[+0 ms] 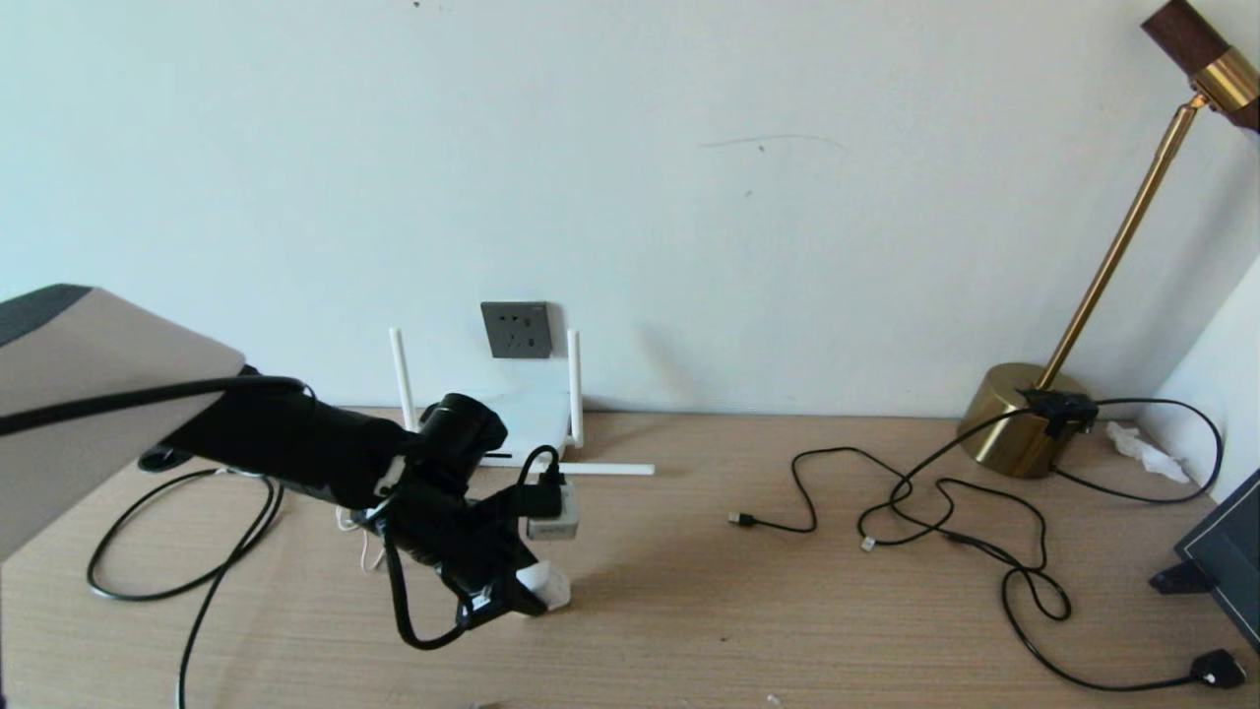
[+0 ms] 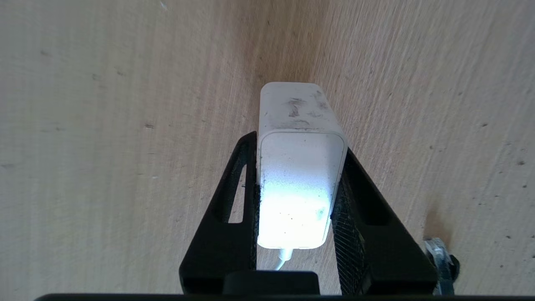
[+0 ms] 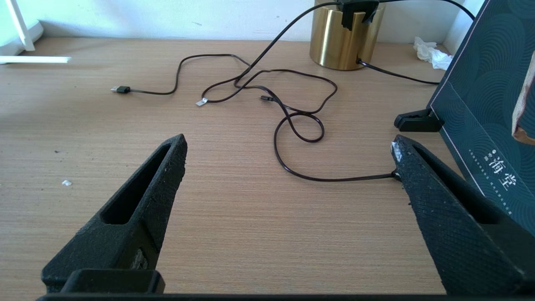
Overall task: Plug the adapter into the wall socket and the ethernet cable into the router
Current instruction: Pick up plug, then align plug and socket
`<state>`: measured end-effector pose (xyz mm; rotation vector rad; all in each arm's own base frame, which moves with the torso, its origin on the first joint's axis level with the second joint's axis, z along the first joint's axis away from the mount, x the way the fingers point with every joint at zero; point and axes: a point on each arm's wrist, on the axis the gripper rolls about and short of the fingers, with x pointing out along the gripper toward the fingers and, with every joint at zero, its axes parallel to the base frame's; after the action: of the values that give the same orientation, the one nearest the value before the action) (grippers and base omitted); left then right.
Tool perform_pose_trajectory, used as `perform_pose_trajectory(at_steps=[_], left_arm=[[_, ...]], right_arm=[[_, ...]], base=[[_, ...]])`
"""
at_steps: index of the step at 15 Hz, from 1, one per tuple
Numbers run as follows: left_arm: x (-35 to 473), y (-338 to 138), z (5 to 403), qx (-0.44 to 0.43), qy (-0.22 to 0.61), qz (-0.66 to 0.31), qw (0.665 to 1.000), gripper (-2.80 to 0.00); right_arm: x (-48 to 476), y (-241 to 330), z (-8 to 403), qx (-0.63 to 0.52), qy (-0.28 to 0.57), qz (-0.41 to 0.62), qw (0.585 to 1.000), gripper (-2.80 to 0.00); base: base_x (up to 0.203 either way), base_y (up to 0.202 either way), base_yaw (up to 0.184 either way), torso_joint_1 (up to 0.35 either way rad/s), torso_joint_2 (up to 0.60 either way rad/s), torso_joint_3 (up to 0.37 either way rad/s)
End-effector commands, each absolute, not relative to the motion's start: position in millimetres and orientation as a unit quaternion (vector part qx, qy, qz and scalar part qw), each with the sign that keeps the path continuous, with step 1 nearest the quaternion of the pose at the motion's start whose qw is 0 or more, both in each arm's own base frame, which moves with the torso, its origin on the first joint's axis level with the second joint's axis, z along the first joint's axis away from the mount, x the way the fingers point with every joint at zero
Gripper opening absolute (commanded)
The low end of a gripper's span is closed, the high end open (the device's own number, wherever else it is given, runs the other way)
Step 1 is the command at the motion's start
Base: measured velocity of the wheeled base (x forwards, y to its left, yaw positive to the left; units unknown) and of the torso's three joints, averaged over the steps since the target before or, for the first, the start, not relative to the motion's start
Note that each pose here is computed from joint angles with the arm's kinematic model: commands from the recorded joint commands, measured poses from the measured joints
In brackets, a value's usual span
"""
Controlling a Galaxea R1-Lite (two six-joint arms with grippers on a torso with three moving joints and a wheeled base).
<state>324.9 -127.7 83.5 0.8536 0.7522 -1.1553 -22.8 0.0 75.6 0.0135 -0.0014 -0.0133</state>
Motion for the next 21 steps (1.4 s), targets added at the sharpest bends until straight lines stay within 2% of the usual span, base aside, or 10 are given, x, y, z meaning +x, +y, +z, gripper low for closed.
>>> perform_pose_trajectory(at_steps=[1,3,6,8,10,12,16,21], left_arm=[[318,-123,104,0.381,0.309,-0.515,0.703,-2.80],[313,-117,132,0.322,0.268,-0.520,0.745,-2.80],[295,-109,189,0.183,0.226,-0.489,0.822,-2.80],[272,-101,218,0.072,0.234,-0.457,0.855,-2.80],[255,-95,231,-0.051,0.256,-0.402,0.878,-2.80],[251,-90,215,-0.079,0.240,-0.329,0.910,-2.80],[249,-86,176,-0.071,0.099,-0.222,0.967,-2.80],[268,-89,135,-0.064,0.060,-0.144,0.986,-2.80]], right_arm=[[-23,0,76,0.007,0.000,-0.007,1.000,0.00],[-23,0,76,0.007,0.000,-0.007,1.000,0.00],[-23,0,76,0.007,0.000,-0.006,1.000,0.00],[-23,0,76,0.007,-0.001,-0.006,1.000,0.00],[-23,0,76,0.007,0.000,-0.006,1.000,0.00],[-23,0,76,0.007,-0.001,-0.007,1.000,0.00],[-23,0,76,0.007,0.000,-0.007,1.000,0.00],[-23,0,76,0.007,0.000,-0.007,1.000,0.00]], base=[[0.000,0.000,0.000,0.000,0.00,0.000],[0.000,0.000,0.000,0.000,0.00,0.000],[0.000,0.000,0.000,0.000,0.00,0.000],[0.000,0.000,0.000,0.000,0.00,0.000],[0.000,0.000,0.000,0.000,0.00,0.000],[0.000,0.000,0.000,0.000,0.00,0.000],[0.000,0.000,0.000,0.000,0.00,0.000],[0.000,0.000,0.000,0.000,0.00,0.000]])
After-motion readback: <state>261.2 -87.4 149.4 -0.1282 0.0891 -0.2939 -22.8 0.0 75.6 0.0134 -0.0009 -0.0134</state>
